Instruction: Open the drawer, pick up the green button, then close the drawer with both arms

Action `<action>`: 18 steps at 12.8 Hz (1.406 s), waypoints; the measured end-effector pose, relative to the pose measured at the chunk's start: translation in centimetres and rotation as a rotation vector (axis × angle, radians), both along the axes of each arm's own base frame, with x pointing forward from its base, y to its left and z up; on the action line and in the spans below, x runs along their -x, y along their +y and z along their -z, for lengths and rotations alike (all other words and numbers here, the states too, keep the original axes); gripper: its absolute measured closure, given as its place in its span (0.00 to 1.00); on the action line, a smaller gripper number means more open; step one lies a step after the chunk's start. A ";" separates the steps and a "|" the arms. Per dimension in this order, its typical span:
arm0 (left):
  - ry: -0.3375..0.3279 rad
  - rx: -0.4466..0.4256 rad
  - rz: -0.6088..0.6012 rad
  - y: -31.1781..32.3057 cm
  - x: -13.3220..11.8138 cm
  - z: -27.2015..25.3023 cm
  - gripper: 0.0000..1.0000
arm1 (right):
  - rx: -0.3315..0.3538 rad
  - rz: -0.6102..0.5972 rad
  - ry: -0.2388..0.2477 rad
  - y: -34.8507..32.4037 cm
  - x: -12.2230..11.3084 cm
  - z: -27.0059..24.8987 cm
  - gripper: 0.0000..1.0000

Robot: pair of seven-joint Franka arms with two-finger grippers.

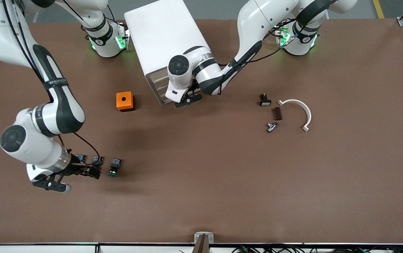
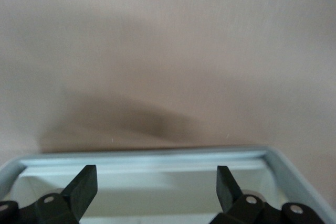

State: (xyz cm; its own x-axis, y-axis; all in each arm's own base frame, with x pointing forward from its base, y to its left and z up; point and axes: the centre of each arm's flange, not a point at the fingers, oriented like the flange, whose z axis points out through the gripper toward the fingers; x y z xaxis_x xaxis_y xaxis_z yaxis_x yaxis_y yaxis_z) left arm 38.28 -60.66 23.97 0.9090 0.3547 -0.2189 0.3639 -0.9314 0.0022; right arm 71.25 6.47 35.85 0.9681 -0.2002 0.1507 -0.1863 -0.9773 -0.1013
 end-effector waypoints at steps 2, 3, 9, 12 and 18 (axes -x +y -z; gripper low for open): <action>-0.040 0.004 -0.069 3.2 -5.3 -3.4 0.00 | 0.022 -0.015 -0.028 0.7 0.9 -4.8 0.00; -0.080 -0.001 -0.097 5.4 -8.1 -5.8 0.00 | 0.038 -0.021 -0.021 1.0 1.6 -6.8 0.00; -0.226 -0.108 -0.096 19.6 -17.3 -19.7 0.00 | 0.125 -0.033 0.000 2.3 6.5 -17.2 0.00; -0.241 -0.148 -0.013 26.2 -18.9 -25.0 0.00 | 0.147 -0.013 0.021 2.2 8.5 -20.2 0.00; -0.239 -0.212 0.119 40.2 -20.3 -34.1 0.00 | 0.103 -0.023 0.041 -2.8 13.9 -27.0 0.00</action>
State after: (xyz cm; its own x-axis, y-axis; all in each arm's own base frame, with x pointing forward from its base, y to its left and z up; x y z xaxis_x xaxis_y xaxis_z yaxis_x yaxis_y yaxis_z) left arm 58.60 -20.44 58.02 0.9635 0.2575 0.0727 0.2649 -0.9563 -0.1240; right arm 57.35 3.64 62.86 0.9781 -0.1631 0.1291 -0.1655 -0.9862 0.0077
